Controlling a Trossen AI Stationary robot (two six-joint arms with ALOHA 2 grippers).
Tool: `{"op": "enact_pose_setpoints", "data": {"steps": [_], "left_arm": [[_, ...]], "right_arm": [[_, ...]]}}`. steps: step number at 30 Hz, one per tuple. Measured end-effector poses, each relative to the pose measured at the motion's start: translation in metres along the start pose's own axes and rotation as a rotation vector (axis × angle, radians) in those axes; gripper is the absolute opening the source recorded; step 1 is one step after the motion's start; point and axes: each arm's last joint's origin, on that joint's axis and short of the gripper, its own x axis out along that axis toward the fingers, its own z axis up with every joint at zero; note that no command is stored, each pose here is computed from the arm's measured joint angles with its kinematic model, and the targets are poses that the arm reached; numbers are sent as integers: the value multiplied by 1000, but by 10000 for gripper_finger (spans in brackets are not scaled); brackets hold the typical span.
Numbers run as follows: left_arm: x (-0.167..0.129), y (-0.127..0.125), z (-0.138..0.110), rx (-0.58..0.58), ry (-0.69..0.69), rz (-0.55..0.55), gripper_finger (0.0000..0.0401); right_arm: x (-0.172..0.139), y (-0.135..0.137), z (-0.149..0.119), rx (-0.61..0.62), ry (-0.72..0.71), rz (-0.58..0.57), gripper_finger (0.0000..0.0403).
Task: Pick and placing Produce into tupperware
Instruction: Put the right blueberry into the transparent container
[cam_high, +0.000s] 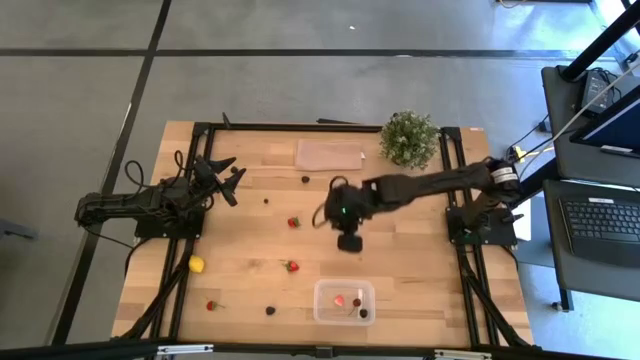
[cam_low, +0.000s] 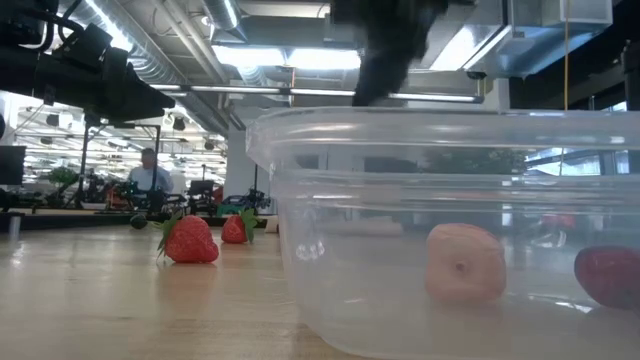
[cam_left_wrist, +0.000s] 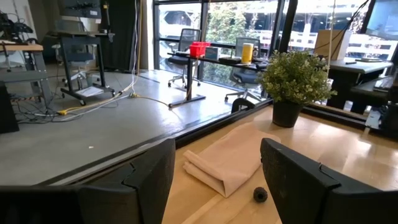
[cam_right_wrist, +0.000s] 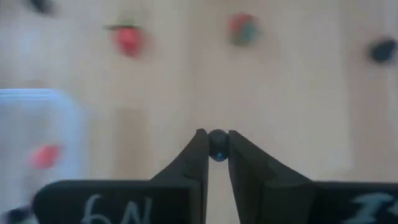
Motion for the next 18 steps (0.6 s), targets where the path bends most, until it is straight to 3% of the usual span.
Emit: {"op": "enact_pose_setpoints", "data": {"steps": [5,11,18], "left_arm": [[0,0,0,0,0,0,229],[0,0,0,0,0,0,229],[0,0,0,34,1,0,229]], "right_arm": [[-16,52,4,-22,-36,72,47],[-14,89,-9,104,-26,65,47],[-5,132,-31,188,-44,138,47]]}}
